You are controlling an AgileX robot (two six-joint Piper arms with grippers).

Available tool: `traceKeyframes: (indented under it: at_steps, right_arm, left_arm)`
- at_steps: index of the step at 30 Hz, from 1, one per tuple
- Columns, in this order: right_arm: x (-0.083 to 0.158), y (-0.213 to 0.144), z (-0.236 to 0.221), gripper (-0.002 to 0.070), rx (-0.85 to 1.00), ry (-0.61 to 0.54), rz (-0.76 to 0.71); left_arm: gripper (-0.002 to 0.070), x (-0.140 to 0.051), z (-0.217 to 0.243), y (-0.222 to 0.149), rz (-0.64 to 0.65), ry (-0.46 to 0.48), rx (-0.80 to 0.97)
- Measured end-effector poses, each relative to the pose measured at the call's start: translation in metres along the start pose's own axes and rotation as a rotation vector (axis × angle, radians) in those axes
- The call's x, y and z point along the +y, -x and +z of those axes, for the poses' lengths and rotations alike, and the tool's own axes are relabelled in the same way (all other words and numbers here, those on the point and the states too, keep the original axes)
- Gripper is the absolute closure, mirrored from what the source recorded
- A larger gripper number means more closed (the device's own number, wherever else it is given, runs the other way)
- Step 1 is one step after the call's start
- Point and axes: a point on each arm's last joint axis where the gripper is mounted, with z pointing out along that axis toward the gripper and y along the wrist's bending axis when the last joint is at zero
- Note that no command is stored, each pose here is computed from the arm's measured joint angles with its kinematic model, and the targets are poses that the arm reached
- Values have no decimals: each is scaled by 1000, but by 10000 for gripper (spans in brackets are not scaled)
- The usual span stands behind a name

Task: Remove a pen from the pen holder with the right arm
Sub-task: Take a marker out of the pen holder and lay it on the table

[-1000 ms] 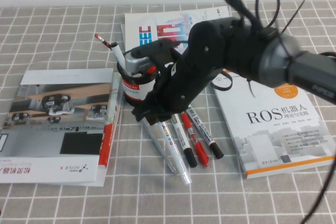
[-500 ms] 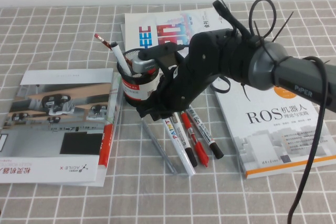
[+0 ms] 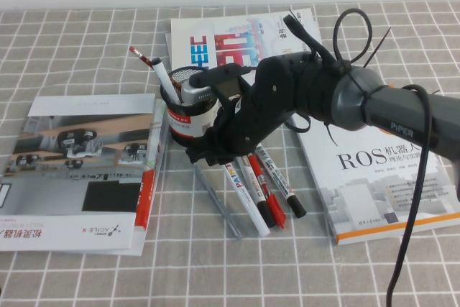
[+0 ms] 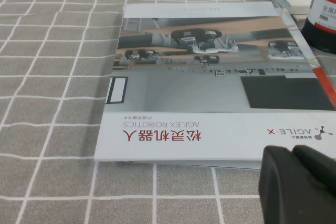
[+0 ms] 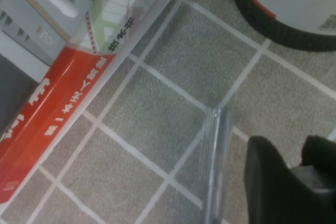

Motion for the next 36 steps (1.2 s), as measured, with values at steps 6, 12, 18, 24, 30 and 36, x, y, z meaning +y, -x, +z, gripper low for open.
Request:
traceKeyframes:
  at_steps: [6,12,18,24,30,36]
  right_arm:
    - [0,1,0,524,-9,-2,-1]
    - [0,1,0,442,-10,-2,-1]
    - [1,3,-5,435,-20,-1,-4]
    - [6,6,-32,435,-9,1,-26]
    - [11,-1,-67,456,12,-6,-48]
    - [15,-31,-117,576,-34,-15,-54]
  left_arm:
    - [678,0,0,0,0,0,0]
    - [678,0,0,0,0,0,0]
    - [678,0,0,0,0,0,0]
    - [678,0,0,0,0,0,0]
    - [678,0,0,0,0,0,0]
    - [678,0,0,0,0,0,0]
